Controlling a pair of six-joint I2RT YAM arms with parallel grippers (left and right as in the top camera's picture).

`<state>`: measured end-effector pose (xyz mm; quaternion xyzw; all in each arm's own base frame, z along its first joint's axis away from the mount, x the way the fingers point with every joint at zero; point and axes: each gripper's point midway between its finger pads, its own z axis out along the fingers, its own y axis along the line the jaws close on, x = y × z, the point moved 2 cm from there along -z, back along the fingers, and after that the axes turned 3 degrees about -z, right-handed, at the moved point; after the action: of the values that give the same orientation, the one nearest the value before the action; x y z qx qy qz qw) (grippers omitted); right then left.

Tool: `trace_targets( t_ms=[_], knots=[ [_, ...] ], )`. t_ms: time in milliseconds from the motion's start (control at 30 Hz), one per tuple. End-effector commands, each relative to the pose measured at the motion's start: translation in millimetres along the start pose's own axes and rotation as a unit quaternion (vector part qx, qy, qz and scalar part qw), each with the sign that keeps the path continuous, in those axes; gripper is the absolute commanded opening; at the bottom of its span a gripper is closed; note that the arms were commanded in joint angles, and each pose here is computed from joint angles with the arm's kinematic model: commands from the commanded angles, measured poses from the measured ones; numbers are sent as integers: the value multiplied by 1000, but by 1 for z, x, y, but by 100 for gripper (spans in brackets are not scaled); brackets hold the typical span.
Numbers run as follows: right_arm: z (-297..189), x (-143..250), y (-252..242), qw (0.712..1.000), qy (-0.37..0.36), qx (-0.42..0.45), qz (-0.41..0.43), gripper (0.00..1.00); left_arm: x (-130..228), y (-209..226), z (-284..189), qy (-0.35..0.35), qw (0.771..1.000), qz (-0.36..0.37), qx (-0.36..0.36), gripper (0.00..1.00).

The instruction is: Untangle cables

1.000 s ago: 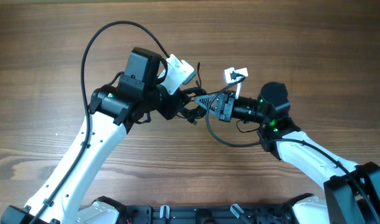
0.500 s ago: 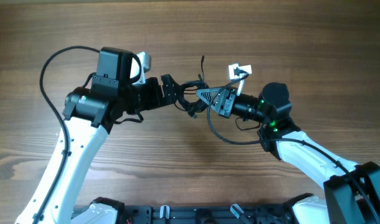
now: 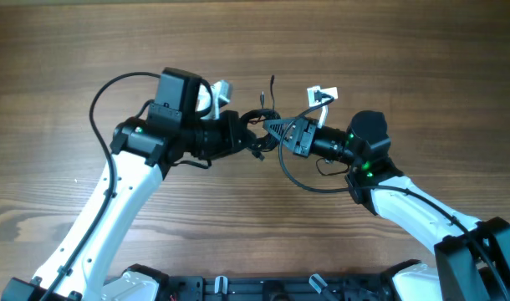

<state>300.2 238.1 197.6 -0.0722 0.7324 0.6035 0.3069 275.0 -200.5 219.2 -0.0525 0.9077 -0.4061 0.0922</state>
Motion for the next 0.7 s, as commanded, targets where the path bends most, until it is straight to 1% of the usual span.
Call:
trace_targets(
  t_ms=[0, 33, 100, 133, 233, 367, 467, 500, 533, 567, 600, 633, 667],
  knots=[
    [2, 2, -5, 1000, 5, 9, 14, 6, -11, -4, -2, -22, 1000, 8, 16, 4],
    [2, 4, -7, 1000, 8, 12, 19, 7, -18, 0, -2, -41, 999, 8, 0, 4],
    [2, 4, -7, 999, 9, 14, 38, 7, -26, 16, 1, -82, 995, -10, -63, 4],
    [2, 4, -7, 999, 8, 13, 51, 7, -26, 19, 6, -88, 993, -4, -82, 4],
    [2, 4, -7, 998, 9, 13, 58, 7, -15, 17, 28, -63, 993, 12, -97, 4],
    [2, 6, -5, 998, 16, 7, 58, 7, -4, 21, 53, -17, 995, 0, -96, 4],
    [2, 6, -5, 998, 16, 7, 58, 7, 0, 29, 66, 4, 995, -9, -103, 4],
    [2, 6, -5, 998, 15, 7, 58, 7, -4, 32, 66, 0, 994, -12, -108, 9],
    [2, 6, -5, 998, 15, 8, 58, 7, -7, 34, 64, -4, 994, -14, -109, 20],
    [2, 5, -5, 998, 14, 8, 58, 7, -13, 35, 60, -15, 994, -14, -105, 36],
    [2, 5, -6, 998, 15, 8, 58, 7, -21, 31, 51, -21, 996, 1, -90, 59],
    [2, 5, -6, 998, 15, 8, 58, 7, -28, 21, 38, -24, 998, 23, -59, 71],
    [2, 5, -6, 998, 15, 8, 58, 7, -35, 8, 21, -31, 998, 41, -22, 78]
  ],
)
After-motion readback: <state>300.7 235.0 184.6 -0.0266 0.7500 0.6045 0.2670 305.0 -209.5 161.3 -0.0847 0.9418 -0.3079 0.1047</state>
